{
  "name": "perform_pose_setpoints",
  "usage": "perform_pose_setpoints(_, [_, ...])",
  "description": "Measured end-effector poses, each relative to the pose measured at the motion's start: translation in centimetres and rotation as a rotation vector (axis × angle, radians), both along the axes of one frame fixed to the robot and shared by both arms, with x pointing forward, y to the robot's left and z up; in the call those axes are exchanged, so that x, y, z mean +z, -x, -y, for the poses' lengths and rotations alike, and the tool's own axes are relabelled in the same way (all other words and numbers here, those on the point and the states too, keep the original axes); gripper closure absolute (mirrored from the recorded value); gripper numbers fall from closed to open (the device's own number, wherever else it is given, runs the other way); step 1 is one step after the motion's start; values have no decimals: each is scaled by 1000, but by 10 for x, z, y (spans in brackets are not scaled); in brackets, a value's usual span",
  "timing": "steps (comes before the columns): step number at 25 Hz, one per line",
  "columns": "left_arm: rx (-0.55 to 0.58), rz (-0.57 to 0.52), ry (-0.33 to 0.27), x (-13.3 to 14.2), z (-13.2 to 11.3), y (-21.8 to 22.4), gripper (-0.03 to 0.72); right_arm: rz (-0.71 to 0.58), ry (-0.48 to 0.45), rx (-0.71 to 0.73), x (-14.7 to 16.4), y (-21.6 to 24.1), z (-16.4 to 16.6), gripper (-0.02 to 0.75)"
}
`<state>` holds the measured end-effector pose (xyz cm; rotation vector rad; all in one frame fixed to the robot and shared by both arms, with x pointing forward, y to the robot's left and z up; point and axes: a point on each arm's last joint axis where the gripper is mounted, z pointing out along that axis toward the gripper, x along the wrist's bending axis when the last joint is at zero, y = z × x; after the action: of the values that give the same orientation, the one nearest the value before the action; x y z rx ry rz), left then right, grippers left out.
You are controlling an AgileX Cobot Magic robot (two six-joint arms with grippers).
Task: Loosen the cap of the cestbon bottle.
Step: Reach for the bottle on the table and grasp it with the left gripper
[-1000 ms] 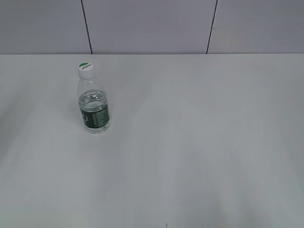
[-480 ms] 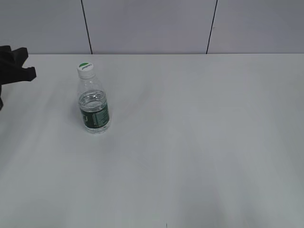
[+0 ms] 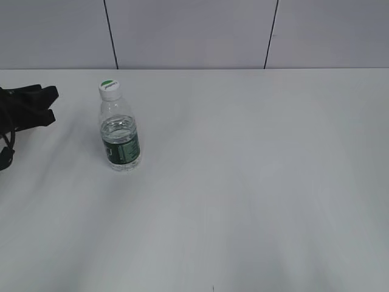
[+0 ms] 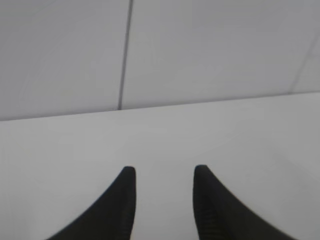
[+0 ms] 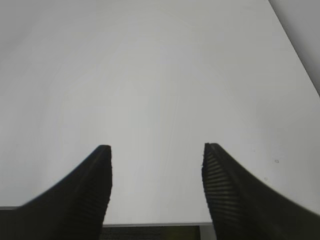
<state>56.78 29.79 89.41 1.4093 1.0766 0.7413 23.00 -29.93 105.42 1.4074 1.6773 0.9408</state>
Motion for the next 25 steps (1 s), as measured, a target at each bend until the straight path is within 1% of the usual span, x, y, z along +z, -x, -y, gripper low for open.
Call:
perform_pose_setpoints(3, [-166,-34,31,-2,-2,-6,439,0,0,0,0,0,0,297])
perform_pose_setpoints(6, [-334,-59,16,2,-4,-10,439,0,0,0,0,0,0,297])
perform_pose_setpoints(10, [-485,-76,-27,12,-5,-19,441,0,0,0,0,0,0,297])
perform_pose_setpoints(13, [-592,-86,-90,15,-3,-22,446,0,0,0,0,0,0,297])
perform_pose_setpoints(15, [-628,-87,-118,16,-2,-22,447,0,0,0,0,0,0,297])
perform_pose_setpoints(21, [-699,-107,-163,13,-1,-17,448,0,0,0,0,0,0,297])
perform_pose_setpoints(25, [-698,-110,-165,13,-3,-17,448,0,0,0,0,0,0,297])
